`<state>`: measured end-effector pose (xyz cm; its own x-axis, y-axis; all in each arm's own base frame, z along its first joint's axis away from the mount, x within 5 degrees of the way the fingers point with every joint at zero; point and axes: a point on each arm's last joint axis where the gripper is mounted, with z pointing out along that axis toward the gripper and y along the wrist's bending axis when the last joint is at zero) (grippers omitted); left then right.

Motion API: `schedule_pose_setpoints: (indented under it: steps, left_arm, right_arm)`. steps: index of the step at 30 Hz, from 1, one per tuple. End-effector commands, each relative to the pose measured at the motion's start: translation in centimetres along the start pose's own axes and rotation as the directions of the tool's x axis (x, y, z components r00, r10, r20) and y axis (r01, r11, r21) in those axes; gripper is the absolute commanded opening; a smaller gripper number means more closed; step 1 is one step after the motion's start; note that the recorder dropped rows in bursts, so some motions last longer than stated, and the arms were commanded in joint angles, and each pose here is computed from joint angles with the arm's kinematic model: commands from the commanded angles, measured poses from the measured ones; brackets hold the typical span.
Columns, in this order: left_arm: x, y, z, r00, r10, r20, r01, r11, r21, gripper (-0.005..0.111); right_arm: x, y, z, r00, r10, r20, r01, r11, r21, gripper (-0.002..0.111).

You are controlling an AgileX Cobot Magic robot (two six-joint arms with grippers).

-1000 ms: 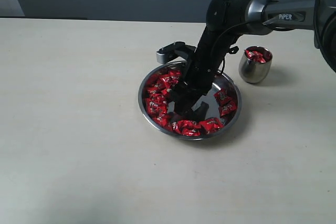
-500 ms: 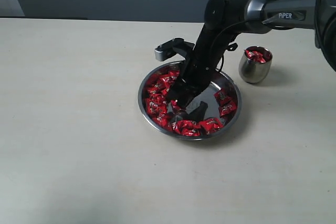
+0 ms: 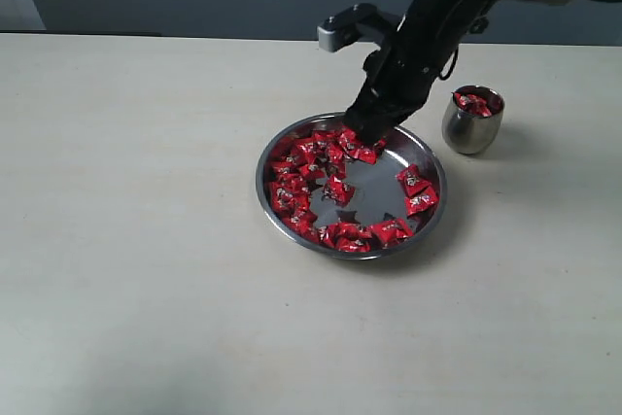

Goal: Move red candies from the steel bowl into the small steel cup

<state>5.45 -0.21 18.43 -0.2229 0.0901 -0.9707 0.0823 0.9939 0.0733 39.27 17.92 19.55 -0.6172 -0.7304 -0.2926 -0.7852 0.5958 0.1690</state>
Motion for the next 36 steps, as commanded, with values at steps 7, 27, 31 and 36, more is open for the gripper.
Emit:
schedule_pose_setpoints:
  steps: [7, 27, 31, 36]
  left_arm:
    - [-0.1, 0.0, 0.0, 1.0, -0.005, 0.011, 0.005, 1.0, 0.003, 0.0]
    - [-0.1, 0.0, 0.0, 1.0, -0.005, 0.011, 0.005, 1.0, 0.003, 0.0]
    - [-0.1, 0.0, 0.0, 1.0, -0.005, 0.011, 0.005, 1.0, 0.003, 0.0]
    - [-0.1, 0.0, 0.0, 1.0, -0.005, 0.011, 0.005, 1.0, 0.003, 0.0]
  right_arm:
    - [1.2, -1.5, -5.2, 0.993, 0.009, 0.121, -0.005, 0.999, -0.036, -0.001]
    - [6.2, -10.4, -7.7, 0.928, 0.292, 0.232, -0.333, 0.928, 0.168, -0.001]
    - [6.7, -11.3, -6.5, 0.925, 0.323, 0.201, -0.36, 0.913, 0.192, -0.001]
    - [7.1, -11.9, -4.9, 0.929, 0.333, 0.16, -0.361, 0.911, 0.198, -0.001]
